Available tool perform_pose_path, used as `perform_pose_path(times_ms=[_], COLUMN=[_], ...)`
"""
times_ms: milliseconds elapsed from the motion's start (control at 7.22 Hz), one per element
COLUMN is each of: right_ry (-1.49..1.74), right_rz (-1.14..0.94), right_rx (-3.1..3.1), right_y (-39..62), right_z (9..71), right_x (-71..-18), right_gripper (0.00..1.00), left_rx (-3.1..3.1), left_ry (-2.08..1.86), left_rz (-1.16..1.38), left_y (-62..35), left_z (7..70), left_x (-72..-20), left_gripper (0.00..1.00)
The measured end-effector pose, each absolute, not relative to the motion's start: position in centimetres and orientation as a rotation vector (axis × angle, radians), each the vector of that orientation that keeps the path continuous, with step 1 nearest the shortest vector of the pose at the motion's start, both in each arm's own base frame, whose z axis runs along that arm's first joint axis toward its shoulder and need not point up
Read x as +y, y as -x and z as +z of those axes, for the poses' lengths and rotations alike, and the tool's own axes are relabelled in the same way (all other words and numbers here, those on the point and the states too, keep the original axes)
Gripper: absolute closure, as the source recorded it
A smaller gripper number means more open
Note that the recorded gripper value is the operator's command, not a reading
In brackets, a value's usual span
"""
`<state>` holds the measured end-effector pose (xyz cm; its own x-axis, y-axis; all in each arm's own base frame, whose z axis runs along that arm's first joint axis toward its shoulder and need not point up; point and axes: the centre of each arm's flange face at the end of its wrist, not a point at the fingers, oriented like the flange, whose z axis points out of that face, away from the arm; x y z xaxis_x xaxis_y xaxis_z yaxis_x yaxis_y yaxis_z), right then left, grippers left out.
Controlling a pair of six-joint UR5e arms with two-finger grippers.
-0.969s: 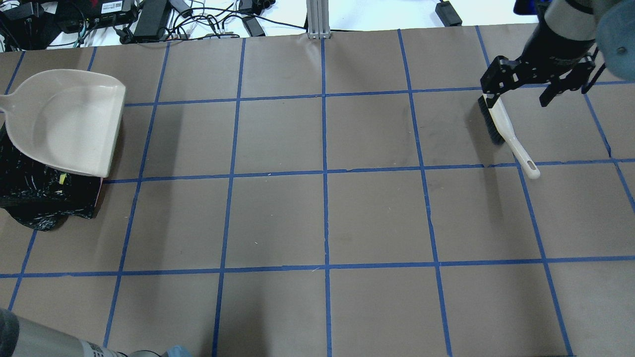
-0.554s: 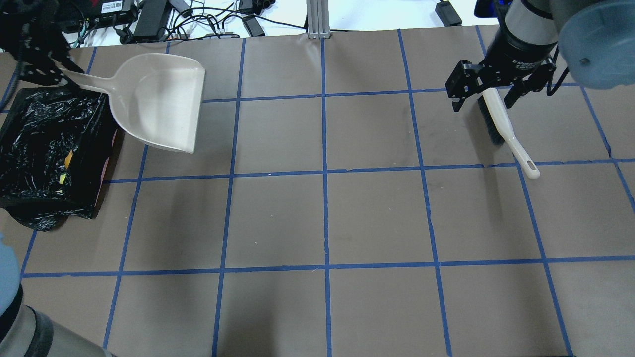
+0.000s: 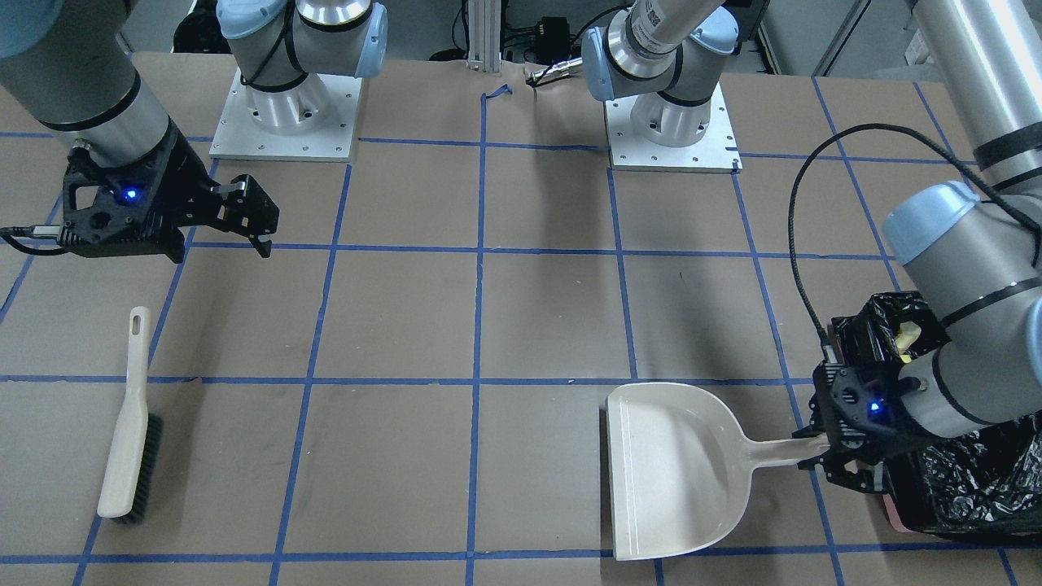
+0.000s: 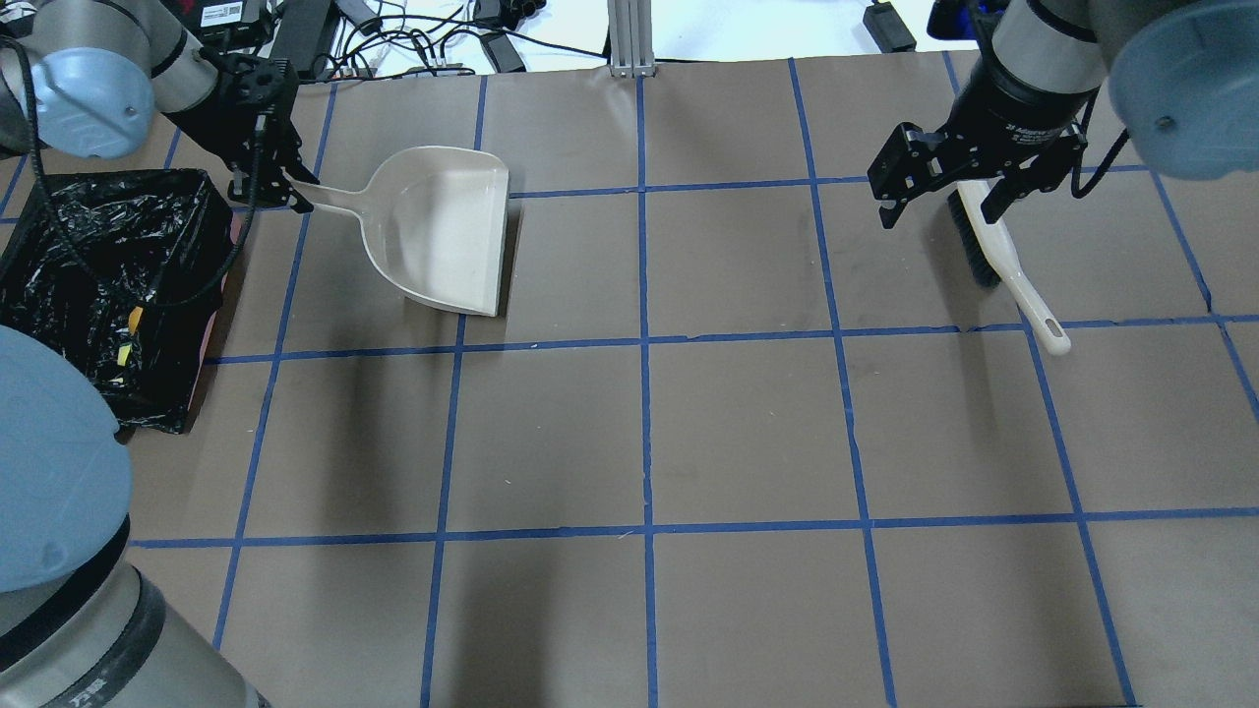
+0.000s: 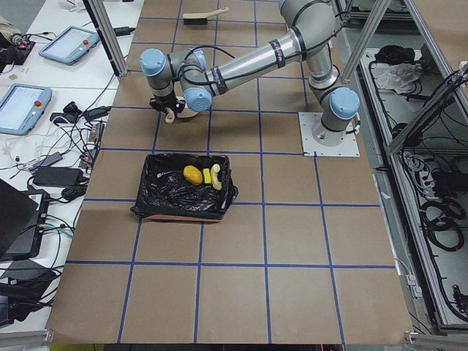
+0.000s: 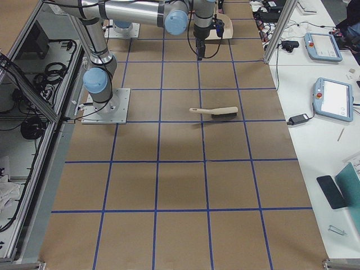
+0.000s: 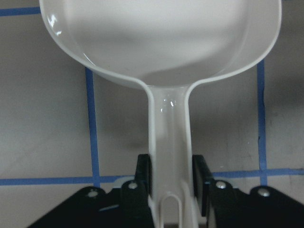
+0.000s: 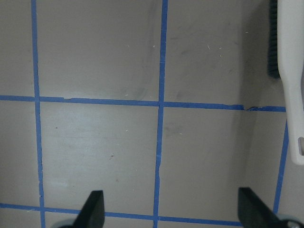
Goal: Sweep and dump trash into bin
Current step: 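Lower the dustpan onto the table with the left gripper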
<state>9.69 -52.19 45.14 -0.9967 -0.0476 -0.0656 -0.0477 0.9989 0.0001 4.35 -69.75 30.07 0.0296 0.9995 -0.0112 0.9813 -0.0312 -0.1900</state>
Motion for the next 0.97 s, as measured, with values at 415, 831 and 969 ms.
perform_pose_path(times_ms=[415, 831, 969], right_ry=[0.112, 0.121, 0.116], right_rz=[0.002, 0.012, 0.014], right_rx=[3.096, 3.106, 3.107], right_y=[-10.9, -11.2, -11.2], right_z=[45.8, 45.8, 45.8], right_x=[-51.3, -51.0, -51.0], right_gripper=[0.0, 0.0, 0.0], left_rx=[-2.06, -2.055, -2.053], left_ry=[2.154, 2.155, 2.151], left_rz=[0.21, 0.209, 0.212], left_y=[-3.3, -3.5, -3.6], left_z=[28.1, 27.5, 27.4], left_x=[-70.4, -70.6, -70.5], left_gripper=[0.64, 0.56, 0.48])
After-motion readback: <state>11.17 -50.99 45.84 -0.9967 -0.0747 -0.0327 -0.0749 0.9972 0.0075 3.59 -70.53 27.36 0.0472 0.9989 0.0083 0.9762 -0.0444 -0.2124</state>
